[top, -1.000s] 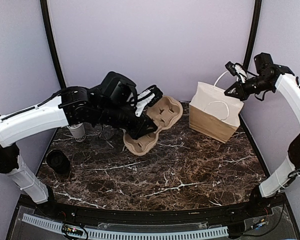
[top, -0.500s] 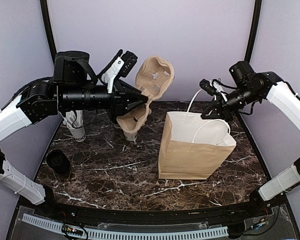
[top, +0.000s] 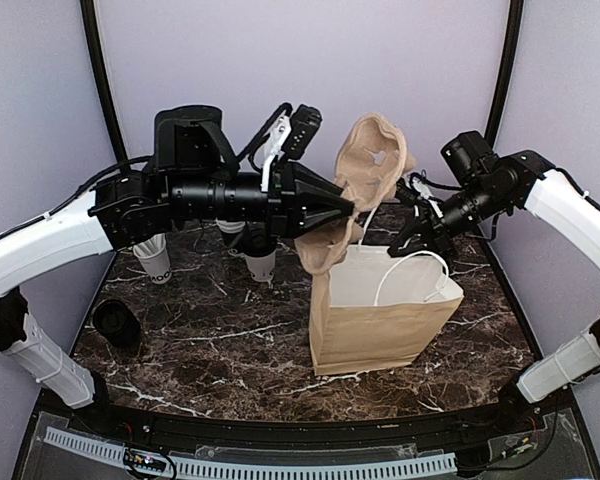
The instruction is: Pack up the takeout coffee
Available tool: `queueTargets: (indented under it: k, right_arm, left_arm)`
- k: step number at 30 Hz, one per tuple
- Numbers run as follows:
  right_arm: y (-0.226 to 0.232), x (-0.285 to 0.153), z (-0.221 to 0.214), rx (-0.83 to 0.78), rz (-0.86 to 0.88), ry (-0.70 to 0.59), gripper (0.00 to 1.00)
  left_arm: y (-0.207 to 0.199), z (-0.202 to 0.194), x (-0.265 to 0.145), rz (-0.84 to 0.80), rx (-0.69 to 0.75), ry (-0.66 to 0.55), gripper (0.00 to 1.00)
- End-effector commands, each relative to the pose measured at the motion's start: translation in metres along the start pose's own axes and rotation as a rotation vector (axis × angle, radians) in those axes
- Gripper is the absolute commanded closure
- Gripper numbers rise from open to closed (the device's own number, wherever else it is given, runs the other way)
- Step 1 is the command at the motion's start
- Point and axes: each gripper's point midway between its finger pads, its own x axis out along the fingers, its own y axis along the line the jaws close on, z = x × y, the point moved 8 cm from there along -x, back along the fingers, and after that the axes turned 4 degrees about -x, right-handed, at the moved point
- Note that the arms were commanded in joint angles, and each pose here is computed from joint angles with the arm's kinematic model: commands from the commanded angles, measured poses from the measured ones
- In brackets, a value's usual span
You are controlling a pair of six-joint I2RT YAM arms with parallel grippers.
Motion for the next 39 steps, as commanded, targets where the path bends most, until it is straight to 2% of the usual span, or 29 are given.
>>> queueTargets:
  k: [1,7,18,29,39]
  right_arm:
    - [0.001,0.002,0.008,-0.008,0.017,-0.035,1.00]
    - [0.002,-0.002,0.011,-0.013,-0.009,-0.035,1.00]
    - [-0.007,-0.010,0.021,-0.039,-0.115,-0.033,1.00]
    - [-0.002,-0.016,0.023,-0.077,-0.128,-0.046,1.00]
    - [-0.001,-0.009,0.011,-0.092,-0.113,-0.023,1.00]
  left_arm:
    - [-0.003,0.007,0.020,-0.110,0.047,-0.056,0.77]
    - [0.004,-0.010,0.045,-0.144,0.072,-0.029,0.77]
    - [0.000,-0.021,0.067,-0.218,0.170,-0.019,0.77]
    - [0.009,-0.047,0.098,-0.216,0.203,0.102,0.77]
    - [0.011,-0.069,0.101,-0.216,0.165,0.188,0.78]
